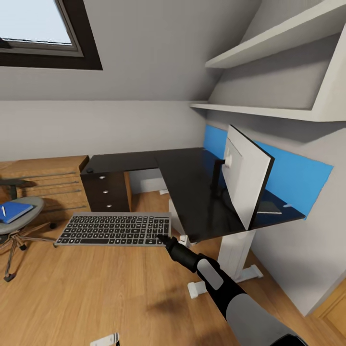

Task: In the bedroom, organize the workspace by keeping the computer under the desk, ensuring the monitor is on the desk, placing the keyboard on the desk next to the monitor, placing the mouse on the desk next to the keyboard, moving the folder from the swivel chair onto the desk next to the mouse, stacking the notebook on top of the folder with the pen on top of the notebook, and positioning the swivel chair next to the desk.

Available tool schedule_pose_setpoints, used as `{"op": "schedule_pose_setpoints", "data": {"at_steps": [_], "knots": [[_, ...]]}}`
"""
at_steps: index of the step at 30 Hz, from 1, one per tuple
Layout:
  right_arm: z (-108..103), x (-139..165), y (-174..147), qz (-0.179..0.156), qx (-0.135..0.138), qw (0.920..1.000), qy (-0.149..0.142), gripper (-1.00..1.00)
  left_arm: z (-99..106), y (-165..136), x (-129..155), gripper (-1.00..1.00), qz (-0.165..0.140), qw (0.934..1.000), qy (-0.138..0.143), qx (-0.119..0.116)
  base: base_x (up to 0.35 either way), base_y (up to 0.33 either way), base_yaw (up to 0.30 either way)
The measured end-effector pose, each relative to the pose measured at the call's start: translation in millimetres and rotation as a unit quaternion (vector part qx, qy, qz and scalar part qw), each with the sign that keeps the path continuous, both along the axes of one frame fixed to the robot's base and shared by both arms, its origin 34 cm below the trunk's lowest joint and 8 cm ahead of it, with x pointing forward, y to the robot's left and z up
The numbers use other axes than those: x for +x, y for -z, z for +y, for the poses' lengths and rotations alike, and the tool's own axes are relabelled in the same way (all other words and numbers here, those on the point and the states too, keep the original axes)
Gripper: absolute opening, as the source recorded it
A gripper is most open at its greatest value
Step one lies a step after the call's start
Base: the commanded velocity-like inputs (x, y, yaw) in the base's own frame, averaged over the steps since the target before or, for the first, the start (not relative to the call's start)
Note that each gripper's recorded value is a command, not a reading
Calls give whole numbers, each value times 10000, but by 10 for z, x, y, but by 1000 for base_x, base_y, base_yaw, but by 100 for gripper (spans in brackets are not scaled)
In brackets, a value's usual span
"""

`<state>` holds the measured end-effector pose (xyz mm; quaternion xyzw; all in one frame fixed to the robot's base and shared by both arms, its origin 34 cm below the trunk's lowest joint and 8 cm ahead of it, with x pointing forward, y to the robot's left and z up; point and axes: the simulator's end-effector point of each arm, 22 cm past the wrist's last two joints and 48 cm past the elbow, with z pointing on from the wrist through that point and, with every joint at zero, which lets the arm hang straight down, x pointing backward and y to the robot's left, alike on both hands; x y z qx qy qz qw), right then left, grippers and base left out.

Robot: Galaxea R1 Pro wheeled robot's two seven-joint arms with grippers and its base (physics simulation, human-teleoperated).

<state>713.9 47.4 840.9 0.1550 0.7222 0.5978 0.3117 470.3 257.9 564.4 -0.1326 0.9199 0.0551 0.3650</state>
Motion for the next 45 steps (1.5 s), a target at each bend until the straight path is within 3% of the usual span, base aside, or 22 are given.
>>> {"op": "schedule_pose_setpoints", "data": {"at_steps": [7,27,35,45], "knots": [[-40,44,-175,137,341,9992,178,-100,2,-117,2,100,2,10000,-2,1,0,0,38],[-44,48,-309,84,298,9993,197,-100,3,-250,35,100,-61,10000,16,-2,2,2,250],[-44,43,-335,59,293,9994,194,-100,4,-268,45,100,-86,10000,14,-2,183,155,261],[-42,41,-358,55,326,9993,181,-100,1,-269,47,100,-86,10000,13,-8,118,86,70]]}}
